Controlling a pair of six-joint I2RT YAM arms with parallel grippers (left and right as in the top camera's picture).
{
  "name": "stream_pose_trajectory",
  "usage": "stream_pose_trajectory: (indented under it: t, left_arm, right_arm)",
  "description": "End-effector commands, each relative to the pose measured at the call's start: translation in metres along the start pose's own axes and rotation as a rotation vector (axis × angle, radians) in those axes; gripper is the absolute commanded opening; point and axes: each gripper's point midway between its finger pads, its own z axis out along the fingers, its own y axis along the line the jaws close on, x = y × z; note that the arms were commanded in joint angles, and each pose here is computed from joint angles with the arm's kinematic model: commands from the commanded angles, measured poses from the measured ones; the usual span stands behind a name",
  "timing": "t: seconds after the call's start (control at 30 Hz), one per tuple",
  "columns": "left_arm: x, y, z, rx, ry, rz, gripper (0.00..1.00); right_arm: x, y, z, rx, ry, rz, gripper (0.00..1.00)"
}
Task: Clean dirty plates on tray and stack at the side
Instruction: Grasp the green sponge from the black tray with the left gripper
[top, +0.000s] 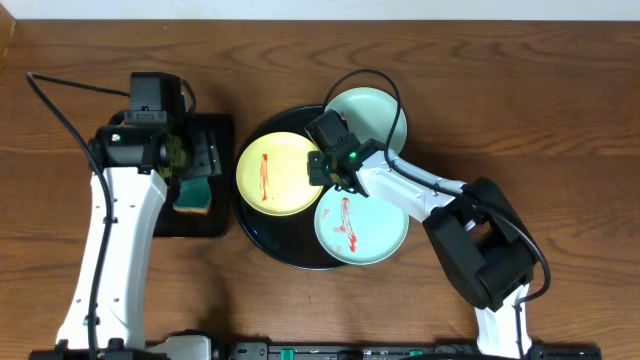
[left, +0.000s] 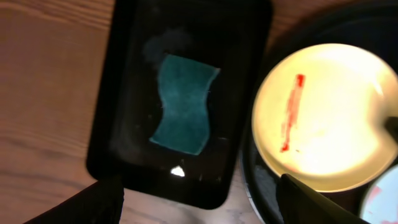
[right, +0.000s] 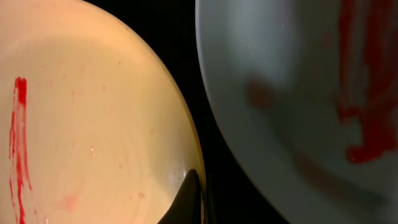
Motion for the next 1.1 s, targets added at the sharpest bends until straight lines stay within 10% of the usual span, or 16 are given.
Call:
stream_pose_trajectory:
  t: [0.0, 0.5, 1.07]
  left_arm:
    - [-0.001, 0.021, 0.015, -0.07, 0.047, -0.031, 0.79]
    - [0.036, 0.024, 0.124, -0.042, 0.398, 0.09, 0.68]
    - [0.031, 0.007, 0.166, 0.056, 0.395, 0.061, 0.57]
  right_arm:
    - [0.01, -0.002, 0.012, 0.016, 0.031, -0.008, 0.01]
    - [0.015, -0.003, 0.011, 0.025, 0.046, -0.018, 0.01]
    - [0.014, -0.002, 0.012, 0.022, 0.044, -0.023, 0.01]
